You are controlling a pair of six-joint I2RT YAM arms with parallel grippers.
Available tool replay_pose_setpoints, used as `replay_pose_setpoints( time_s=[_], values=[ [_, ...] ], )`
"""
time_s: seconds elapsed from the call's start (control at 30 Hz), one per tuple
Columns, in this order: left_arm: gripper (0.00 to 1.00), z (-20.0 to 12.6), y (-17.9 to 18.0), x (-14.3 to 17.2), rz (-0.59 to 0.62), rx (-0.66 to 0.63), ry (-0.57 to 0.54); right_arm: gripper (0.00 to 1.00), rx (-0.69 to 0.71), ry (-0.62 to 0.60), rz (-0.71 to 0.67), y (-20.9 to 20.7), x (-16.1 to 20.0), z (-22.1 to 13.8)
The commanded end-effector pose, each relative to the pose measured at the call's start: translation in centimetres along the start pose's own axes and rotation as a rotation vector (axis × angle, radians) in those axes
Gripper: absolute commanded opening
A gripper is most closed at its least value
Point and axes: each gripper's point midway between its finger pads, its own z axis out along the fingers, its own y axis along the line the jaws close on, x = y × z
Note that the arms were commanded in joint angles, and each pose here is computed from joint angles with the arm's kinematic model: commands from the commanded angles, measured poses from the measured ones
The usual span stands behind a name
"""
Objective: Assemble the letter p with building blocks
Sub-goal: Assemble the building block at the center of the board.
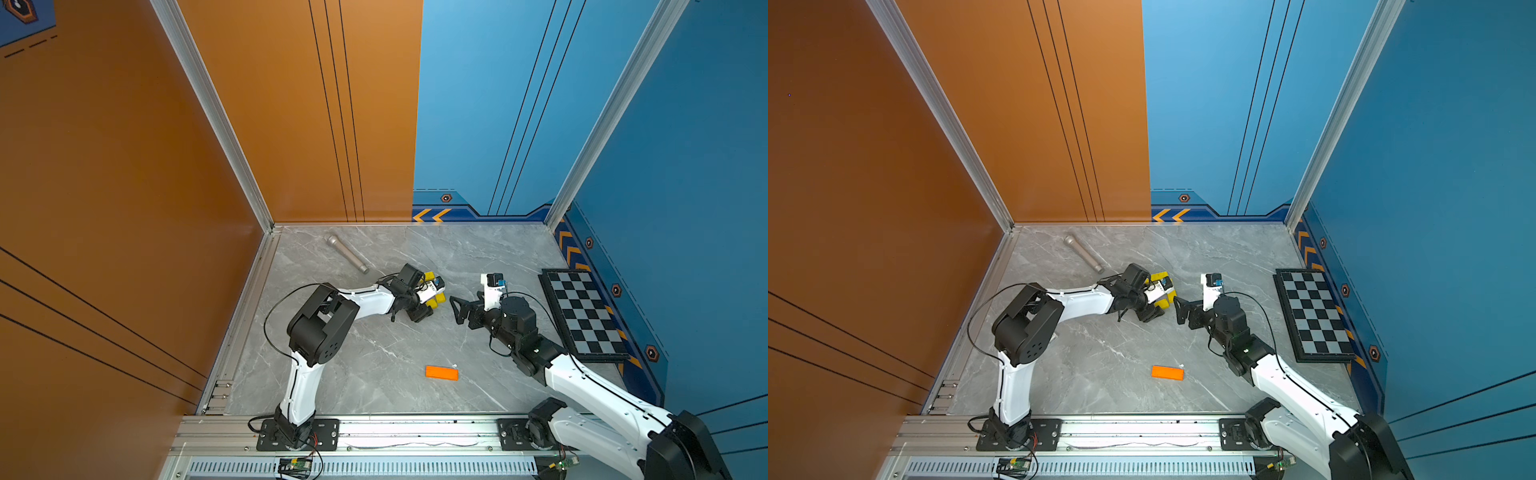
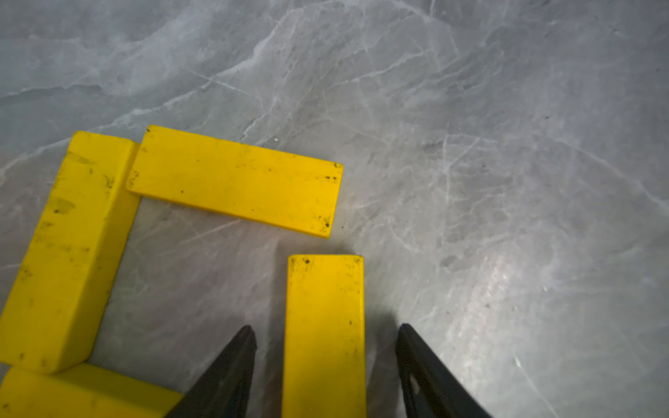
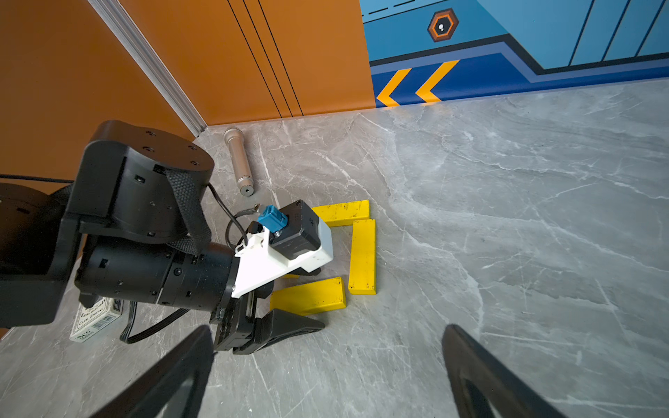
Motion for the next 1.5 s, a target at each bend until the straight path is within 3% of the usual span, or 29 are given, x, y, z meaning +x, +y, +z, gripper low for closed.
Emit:
replay_pose_setpoints(
  time_s=[0.0, 0.37, 0.6, 0.73, 0.9, 1.13, 1.47],
  values=[
    [0.64, -1.2, -0.7, 0.0, 0.042, -0.012, 0.0, 1.0, 0.01, 0.022, 0.019, -0.4, 0.9, 0.1],
    [0.71, -3.7, -2.6, -2.5, 0.15, -0.089, -0.063, 1.0, 0.008, 0.023, 0.023, -0.4, 0.8, 0.1],
    [0.69, -4.8, -4.1, -1.0, 0.135, -0.125, -0.049, 1.0, 0.04, -0.002, 0.029, -1.0, 0.4, -0.5],
    [0.65, -4.6, -6.0, 1.7, 0.11, -0.106, -0.007, 1.0, 0.032, -0.018, 0.03, -0.9, 0.2, -0.7],
    [0.52, -3.9, -7.1, 3.5, 0.101, -0.099, 0.026, 1.0, 0.004, -0.01, 0.033, -0.5, 0.4, -0.4],
    [0.42, -2.7, -6.9, 3.8, 0.085, -0.101, 0.04, 1.0, 0.004, 0.006, 0.04, -0.6, 0.9, 0.1],
    [0.4, -1.9, -5.5, 3.6, 0.044, -0.122, 0.047, 1.0, 0.012, -0.004, 0.041, -0.7, 0.6, -0.1]
  ],
)
